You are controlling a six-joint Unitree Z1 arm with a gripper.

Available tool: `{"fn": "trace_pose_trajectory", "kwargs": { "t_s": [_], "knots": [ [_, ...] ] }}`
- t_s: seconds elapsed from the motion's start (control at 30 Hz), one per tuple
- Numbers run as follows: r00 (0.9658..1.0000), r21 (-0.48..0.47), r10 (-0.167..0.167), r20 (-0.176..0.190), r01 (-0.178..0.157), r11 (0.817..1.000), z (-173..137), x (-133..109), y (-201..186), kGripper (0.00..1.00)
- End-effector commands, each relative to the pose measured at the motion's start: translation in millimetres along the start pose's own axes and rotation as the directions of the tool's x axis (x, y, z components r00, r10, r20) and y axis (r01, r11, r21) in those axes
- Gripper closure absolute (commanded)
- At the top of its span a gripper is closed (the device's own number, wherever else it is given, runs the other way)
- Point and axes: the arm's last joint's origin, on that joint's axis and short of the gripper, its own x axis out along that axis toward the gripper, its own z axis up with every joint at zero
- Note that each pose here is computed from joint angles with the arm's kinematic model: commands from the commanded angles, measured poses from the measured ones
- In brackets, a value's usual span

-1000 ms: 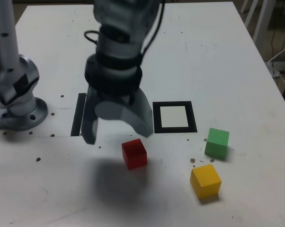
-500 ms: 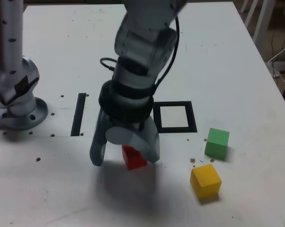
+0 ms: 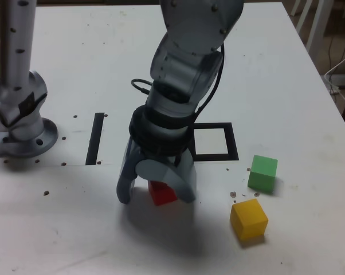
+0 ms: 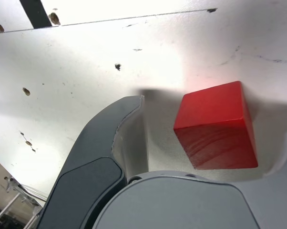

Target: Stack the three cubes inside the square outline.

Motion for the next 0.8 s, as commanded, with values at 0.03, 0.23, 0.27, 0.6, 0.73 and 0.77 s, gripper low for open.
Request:
{"fn": "trace_pose_trajectory", "kwargs": {
  "t_s": [0.03, 0.23, 0.27, 0.6, 0.73, 0.77],
  "knots": [
    [0.9998, 0.013, -0.009, -0.018, 0.01, 1.0, 3.0, 1.7, 1.3, 0.19],
    [0.9995, 0.017, -0.008, -0.03, 0.009, 1.0, 5.4, 3.2, 2.7, 0.45],
    [0.9996, 0.018, -0.005, -0.029, 0.006, 1.0, 5.7, 3.3, 2.8, 0.51],
    [0.9998, 0.028, 0.006, -0.017, -0.006, 1.0, 6.8, 2.8, 3.1, 0.71],
    [0.9998, 0.028, 0.007, -0.018, -0.006, 1.0, 6.4, 2.6, 3.2, 0.71],
    [0.9998, 0.029, 0.007, -0.018, -0.006, 1.0, 6.2, 2.5, 3.2, 0.71]
  ]
}}
